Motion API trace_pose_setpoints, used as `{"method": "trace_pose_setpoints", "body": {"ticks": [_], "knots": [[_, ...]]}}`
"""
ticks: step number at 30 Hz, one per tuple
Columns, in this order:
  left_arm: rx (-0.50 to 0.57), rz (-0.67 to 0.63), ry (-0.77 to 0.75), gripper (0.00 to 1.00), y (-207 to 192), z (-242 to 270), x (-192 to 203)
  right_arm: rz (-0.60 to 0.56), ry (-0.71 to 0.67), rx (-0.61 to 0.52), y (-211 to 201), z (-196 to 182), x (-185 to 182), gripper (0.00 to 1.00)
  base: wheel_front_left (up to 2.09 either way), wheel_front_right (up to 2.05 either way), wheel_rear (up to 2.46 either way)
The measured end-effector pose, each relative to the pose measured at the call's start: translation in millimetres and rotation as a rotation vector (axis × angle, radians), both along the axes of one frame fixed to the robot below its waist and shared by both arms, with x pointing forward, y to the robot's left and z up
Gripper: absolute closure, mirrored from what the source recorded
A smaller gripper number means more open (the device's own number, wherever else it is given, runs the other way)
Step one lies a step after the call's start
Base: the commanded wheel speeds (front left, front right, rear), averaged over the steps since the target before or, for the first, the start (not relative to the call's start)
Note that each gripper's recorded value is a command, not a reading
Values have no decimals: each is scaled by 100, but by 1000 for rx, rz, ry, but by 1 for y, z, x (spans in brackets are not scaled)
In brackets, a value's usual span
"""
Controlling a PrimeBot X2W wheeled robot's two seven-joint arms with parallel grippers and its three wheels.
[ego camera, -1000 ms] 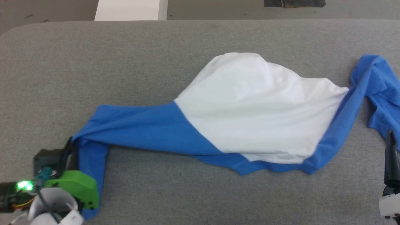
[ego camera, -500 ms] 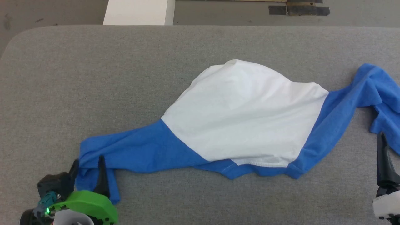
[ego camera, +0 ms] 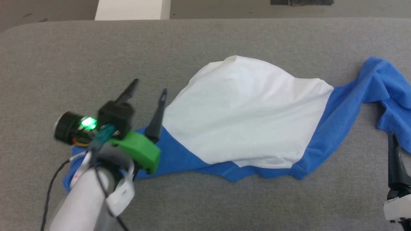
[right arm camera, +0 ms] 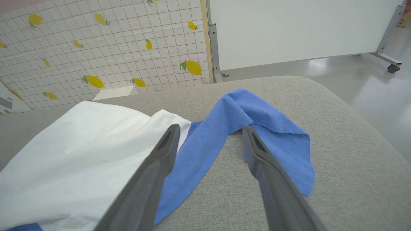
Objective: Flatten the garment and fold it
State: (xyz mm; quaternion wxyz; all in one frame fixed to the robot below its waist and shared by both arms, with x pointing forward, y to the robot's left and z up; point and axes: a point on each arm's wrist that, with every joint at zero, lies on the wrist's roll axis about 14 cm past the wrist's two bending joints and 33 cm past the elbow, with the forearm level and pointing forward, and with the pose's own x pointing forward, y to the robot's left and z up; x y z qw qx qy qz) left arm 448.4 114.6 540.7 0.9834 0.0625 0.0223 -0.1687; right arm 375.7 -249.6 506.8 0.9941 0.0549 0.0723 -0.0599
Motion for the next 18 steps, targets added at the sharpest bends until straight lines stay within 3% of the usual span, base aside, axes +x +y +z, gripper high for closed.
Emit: {"method": "trace_pose_setpoints", "body": {"ticks": [6,14,15,16,17,18], "knots": [[40,-137,186,0,-43,-62,25,-33,22,-1,-10,-8,1,0,0,0,0],[132,-175,465,0,-48,-150,33,-75,56,-15,-23,-18,0,0,0,0,0],[141,-177,476,5,-47,-155,35,-78,60,-16,-24,-20,0,0,0,0,0],[145,-186,472,82,-49,-155,40,-82,61,-18,-25,-20,0,0,0,0,0],[146,-188,466,100,-51,-154,44,-84,62,-19,-26,-20,1,0,0,0,0],[145,-197,461,100,-54,-153,49,-88,62,-21,-27,-21,1,0,0,0,0]]}}
